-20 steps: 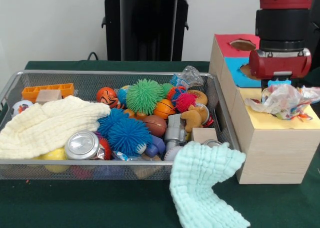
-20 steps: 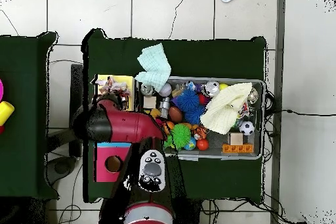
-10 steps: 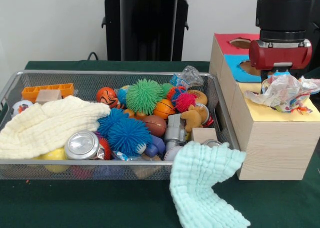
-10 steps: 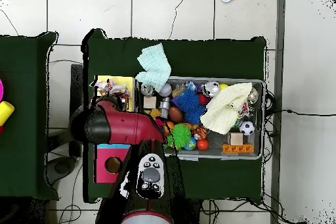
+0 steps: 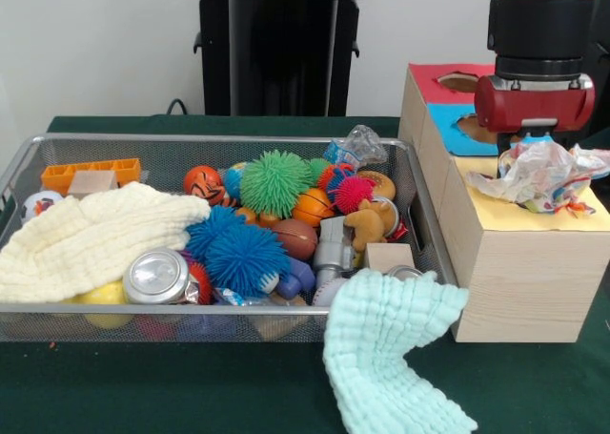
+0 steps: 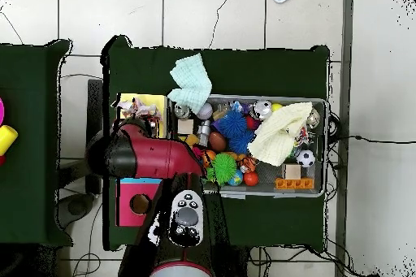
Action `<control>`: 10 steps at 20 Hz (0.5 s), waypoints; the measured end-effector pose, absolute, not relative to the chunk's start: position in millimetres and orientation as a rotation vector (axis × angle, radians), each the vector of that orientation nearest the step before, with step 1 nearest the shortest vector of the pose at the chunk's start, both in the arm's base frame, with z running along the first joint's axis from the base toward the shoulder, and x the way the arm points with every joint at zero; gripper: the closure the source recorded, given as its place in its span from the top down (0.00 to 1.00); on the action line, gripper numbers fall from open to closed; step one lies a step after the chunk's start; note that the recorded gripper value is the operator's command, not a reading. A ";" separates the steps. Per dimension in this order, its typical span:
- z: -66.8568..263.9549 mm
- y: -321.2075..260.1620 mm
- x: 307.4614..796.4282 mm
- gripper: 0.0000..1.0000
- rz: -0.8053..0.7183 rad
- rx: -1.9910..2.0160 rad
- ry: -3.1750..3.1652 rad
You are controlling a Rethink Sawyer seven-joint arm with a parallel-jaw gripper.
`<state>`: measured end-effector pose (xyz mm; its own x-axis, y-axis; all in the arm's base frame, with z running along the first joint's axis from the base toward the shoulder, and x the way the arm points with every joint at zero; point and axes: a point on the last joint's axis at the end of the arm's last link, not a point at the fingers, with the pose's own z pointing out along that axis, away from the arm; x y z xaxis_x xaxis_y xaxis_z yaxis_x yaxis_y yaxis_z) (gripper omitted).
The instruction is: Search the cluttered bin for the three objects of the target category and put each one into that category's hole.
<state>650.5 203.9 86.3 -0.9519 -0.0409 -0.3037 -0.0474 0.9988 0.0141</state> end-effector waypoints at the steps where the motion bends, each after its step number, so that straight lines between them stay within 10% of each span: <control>1: 86.4 203.9 650.4 1.00 0.030 -0.064 2.832; 10: 89.2 204.5 650.3 1.00 0.039 -0.062 2.832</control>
